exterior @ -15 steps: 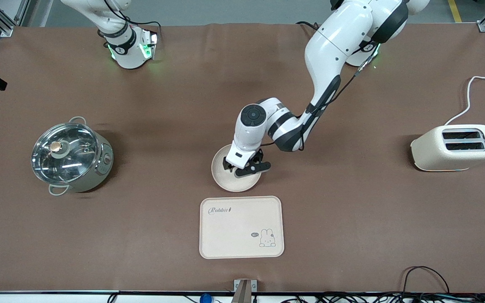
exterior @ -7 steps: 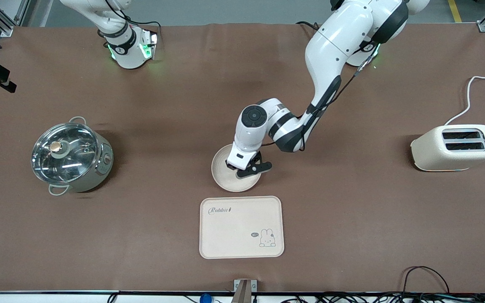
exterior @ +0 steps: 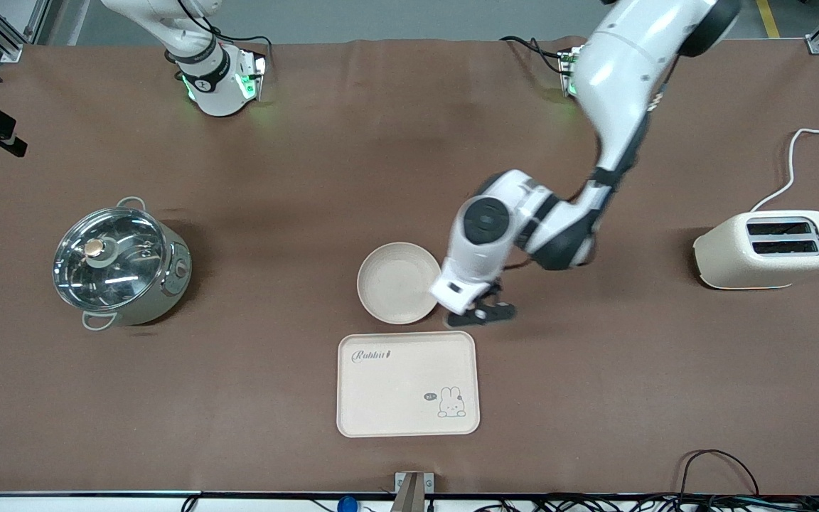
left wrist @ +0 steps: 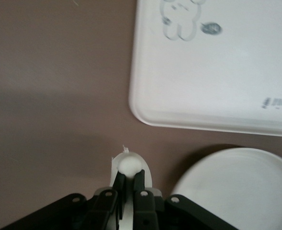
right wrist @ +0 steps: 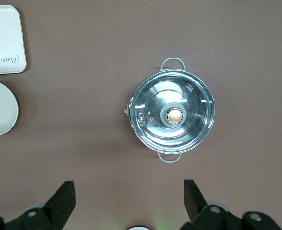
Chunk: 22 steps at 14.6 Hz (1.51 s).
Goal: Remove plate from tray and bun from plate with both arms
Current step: 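Carry the bun with the left gripper toward the toaster, then lower the bun onto the table and open the left gripper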
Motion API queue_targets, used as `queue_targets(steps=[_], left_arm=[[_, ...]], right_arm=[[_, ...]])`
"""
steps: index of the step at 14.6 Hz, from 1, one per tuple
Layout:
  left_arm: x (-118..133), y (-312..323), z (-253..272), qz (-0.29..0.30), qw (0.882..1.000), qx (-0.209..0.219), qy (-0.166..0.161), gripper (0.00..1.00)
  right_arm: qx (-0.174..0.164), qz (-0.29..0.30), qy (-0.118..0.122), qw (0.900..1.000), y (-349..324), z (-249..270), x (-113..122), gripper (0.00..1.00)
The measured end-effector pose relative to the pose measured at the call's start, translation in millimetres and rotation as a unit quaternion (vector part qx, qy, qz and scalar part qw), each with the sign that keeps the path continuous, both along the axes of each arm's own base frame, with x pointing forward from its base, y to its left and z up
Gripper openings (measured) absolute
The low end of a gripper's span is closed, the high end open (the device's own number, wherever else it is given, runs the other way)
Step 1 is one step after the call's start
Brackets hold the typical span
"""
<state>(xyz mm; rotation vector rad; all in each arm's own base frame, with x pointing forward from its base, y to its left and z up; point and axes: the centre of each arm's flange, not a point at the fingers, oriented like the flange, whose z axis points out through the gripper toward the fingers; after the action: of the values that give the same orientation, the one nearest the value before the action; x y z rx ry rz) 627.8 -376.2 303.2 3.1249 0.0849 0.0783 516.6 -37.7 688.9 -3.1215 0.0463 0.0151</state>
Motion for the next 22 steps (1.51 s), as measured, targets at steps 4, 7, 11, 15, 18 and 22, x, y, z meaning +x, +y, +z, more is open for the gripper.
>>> queue_targets(steps=[4, 7, 11, 15, 18, 22], left_arm=[[32, 137, -25, -0.075, 0.996, -0.016, 0.047, 0.10], [39, 220, -55, -0.126, 0.990, -0.036, 0.049, 0.10], [42, 276, -90, -0.171, 0.983, -0.054, 0.034, 0.15], [43, 273, -93, -0.184, 0.981, -0.059, 0.028, 0.55], [47, 265, -79, -0.189, 0.980, -0.059, 0.018, 0.83], [64, 273, -17, -0.187, 0.982, -0.040, 0.002, 1.00]], right_arm=[[0.000, 0.000, 0.000, 1.000, 0, 0, 0, 1.00], [0.000, 0.000, 0.000, 1.000, 0, 0, 0, 1.00], [0.000, 0.000, 0.000, 1.000, 0, 0, 0, 1.00], [0.000, 0.000, 0.000, 1.000, 0, 0, 0, 1.00], [0.000, 0.000, -0.001, 1.000, 0, 0, 0, 1.00], [0.000, 0.000, -0.002, 1.000, 0, 0, 0, 1.00]])
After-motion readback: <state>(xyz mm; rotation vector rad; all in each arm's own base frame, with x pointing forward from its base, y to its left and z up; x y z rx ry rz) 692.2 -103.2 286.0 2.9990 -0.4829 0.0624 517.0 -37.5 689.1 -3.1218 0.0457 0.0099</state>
